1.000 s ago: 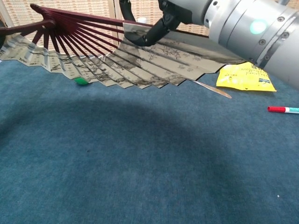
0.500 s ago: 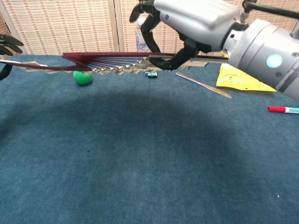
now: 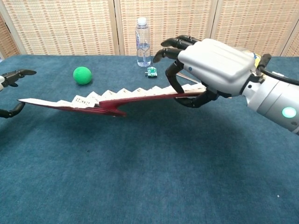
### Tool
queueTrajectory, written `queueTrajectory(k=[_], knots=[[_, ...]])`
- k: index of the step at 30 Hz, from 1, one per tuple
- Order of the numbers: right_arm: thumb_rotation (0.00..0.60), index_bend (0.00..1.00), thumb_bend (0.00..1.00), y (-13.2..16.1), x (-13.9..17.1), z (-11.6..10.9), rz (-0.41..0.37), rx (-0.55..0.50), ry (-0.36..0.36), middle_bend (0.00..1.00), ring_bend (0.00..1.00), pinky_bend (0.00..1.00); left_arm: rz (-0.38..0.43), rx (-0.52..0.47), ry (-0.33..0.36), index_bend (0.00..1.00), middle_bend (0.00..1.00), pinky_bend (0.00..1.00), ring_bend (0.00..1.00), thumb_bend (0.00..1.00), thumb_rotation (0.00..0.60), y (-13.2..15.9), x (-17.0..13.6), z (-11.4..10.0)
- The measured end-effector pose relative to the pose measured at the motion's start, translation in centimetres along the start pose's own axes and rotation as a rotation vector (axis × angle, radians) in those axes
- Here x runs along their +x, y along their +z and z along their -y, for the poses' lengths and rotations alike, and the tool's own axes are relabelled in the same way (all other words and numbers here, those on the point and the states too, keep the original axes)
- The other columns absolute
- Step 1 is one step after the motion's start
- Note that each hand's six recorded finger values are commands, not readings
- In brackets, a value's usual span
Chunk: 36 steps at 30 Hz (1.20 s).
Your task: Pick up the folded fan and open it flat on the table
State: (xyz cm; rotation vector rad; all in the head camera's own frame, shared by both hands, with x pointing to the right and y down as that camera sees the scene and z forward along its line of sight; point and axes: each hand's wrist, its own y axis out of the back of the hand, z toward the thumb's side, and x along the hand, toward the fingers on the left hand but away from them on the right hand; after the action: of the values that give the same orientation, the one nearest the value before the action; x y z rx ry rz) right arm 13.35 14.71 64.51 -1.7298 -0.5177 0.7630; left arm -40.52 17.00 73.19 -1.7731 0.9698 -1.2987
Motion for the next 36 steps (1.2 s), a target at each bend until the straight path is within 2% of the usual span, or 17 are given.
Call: queueTrajectory(k=[1,6,8,10,14,18,23,25,27,30,32,33,36], knots=[[0.600,0.00,0.29,-0.1,0.3,0.3,0.006,0.009,0.014,0.00,0.00,0.00,0.000,0.011,-0.022,0.00,0.00,0.16,0.00,0.47,0.600,-0.2,-0.2,0.4],[0.599,0.00,0.12,-0.4,1.3,1.0,0.026,0.067,0.068,0.00,0.00,0.00,0.000,0.052,-0.095,0.00,0.00,0.14,0.00,0.45,0.600,-1.0,-1.0,1.4],[0.569,0.00,0.08,-0.6,1.7,1.2,0.032,0.097,0.101,0.00,0.00,0.00,-0.001,0.049,-0.115,0.00,0.00,0.14,0.00,0.44,0.600,-1.3,-1.2,1.3],[0.535,0.00,0.07,-0.6,2.2,1.3,0.037,0.113,0.143,0.00,0.00,0.00,0.000,0.024,-0.140,0.00,0.00,0.14,0.00,0.45,0.600,-1.5,-1.4,1.2],[0.518,0.00,0.05,-1.0,3.4,1.8,0.050,0.140,0.251,0.00,0.00,0.00,0.003,-0.035,-0.188,0.00,0.00,0.14,0.00,0.44,0.600,-1.4,-1.8,0.8],[0.517,0.00,0.05,-1.5,4.4,2.3,0.062,0.154,0.341,0.00,0.00,0.00,0.006,-0.068,-0.217,0.00,0.00,0.14,0.00,0.44,0.600,-1.4,-2.1,0.1],[0.523,0.00,0.04,-3.1,7.0,3.0,0.120,0.164,0.514,0.00,0.00,0.00,0.020,-0.204,-0.233,0.00,0.00,0.14,0.00,0.43,0.600,-0.3,-3.0,-0.9],[0.485,0.00,0.04,-3.9,8.5,2.9,0.158,0.149,0.593,0.00,0.00,0.00,0.023,-0.274,-0.248,0.00,0.00,0.13,0.00,0.43,0.600,-0.1,-3.6,-1.6],[0.446,0.00,0.04,-4.5,9.6,2.5,0.197,0.123,0.634,0.00,0.00,0.00,0.027,-0.326,-0.260,0.00,0.00,0.12,0.00,0.44,0.600,0.0,-4.4,-2.3],[0.446,0.00,0.05,-5.5,10.9,2.0,0.269,0.075,0.637,0.00,0.00,0.00,0.035,-0.354,-0.239,0.00,0.00,0.09,0.00,0.43,0.600,-0.1,-5.7,-4.2],[0.447,0.00,0.05,-6.5,11.9,1.3,0.326,0.057,0.592,0.00,0.00,0.00,0.037,-0.320,-0.209,0.00,0.00,0.07,0.00,0.43,0.600,-0.4,-6.4,-5.1],[0.447,0.00,0.05,-7.0,12.4,0.9,0.350,0.054,0.561,0.00,0.00,0.00,0.033,-0.294,-0.198,0.00,0.00,0.07,0.00,0.43,0.600,-0.5,-6.8,-5.4],[0.446,0.00,0.05,-8.7,14.6,-1.3,0.431,0.065,0.407,0.00,0.00,0.00,0.016,-0.191,-0.149,0.00,0.00,0.05,0.00,0.43,0.600,-0.7,-8.1,-6.5]])
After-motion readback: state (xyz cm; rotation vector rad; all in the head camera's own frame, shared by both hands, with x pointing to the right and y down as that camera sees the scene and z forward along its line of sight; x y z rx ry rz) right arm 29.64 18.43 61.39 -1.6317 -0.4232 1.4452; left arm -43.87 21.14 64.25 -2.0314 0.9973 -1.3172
